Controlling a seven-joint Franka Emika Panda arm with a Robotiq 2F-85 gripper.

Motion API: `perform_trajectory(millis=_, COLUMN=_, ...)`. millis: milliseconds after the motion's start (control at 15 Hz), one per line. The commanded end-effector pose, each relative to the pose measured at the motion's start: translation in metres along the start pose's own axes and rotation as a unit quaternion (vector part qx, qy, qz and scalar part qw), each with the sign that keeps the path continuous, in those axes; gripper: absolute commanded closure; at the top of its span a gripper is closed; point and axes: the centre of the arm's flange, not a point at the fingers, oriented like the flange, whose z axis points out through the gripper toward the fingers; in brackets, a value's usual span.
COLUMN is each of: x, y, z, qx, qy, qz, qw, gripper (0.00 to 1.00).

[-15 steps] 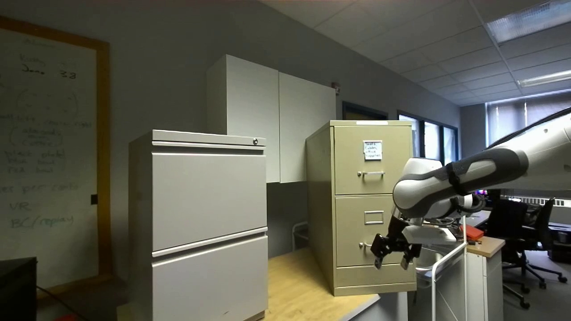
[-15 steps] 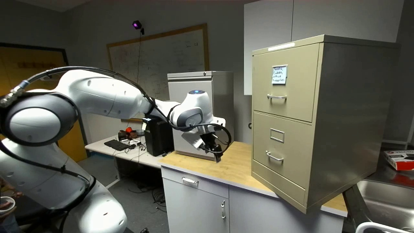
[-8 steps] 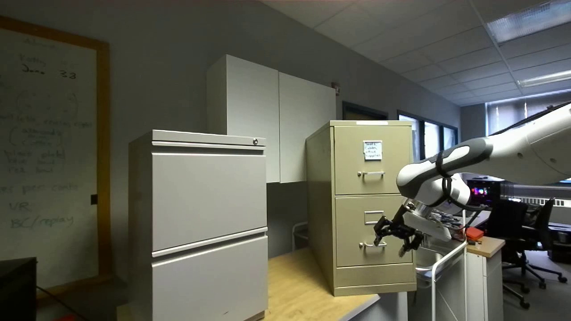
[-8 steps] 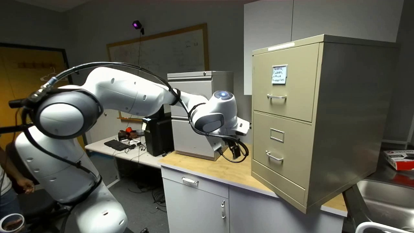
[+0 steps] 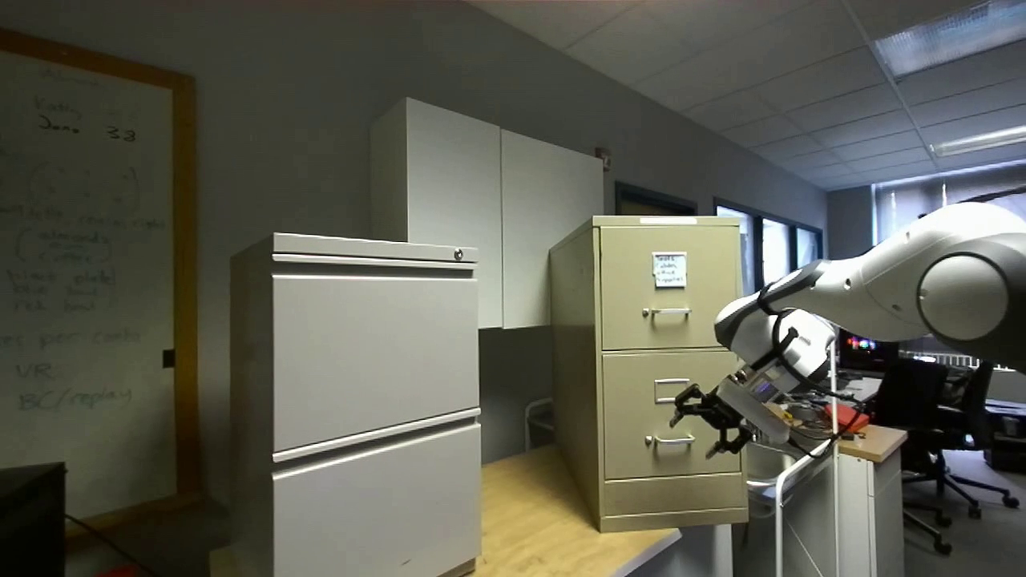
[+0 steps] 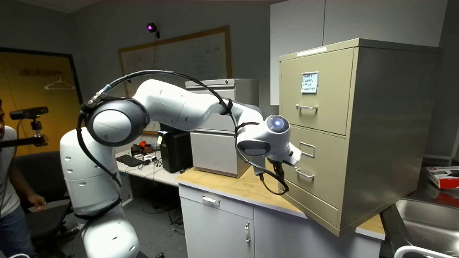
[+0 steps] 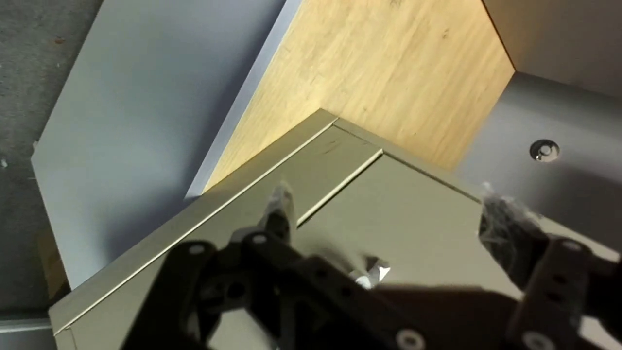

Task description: Open the bottom drawer of the cabinet at the right

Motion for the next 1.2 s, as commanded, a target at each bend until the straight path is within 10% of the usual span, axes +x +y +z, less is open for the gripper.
perform_trajectory(millis=0, x=0.047, y=0.012, z=0.016, qx=0.02, qy=-0.001, qz=0.034, qw=0.9992, gripper=0.0)
perform_trajectory(millis=1133, x=0.134, y=0.029, z=0.05, qx=0.045, qy=0.02, qz=0.142, qw=0.9886, gripper=0.0)
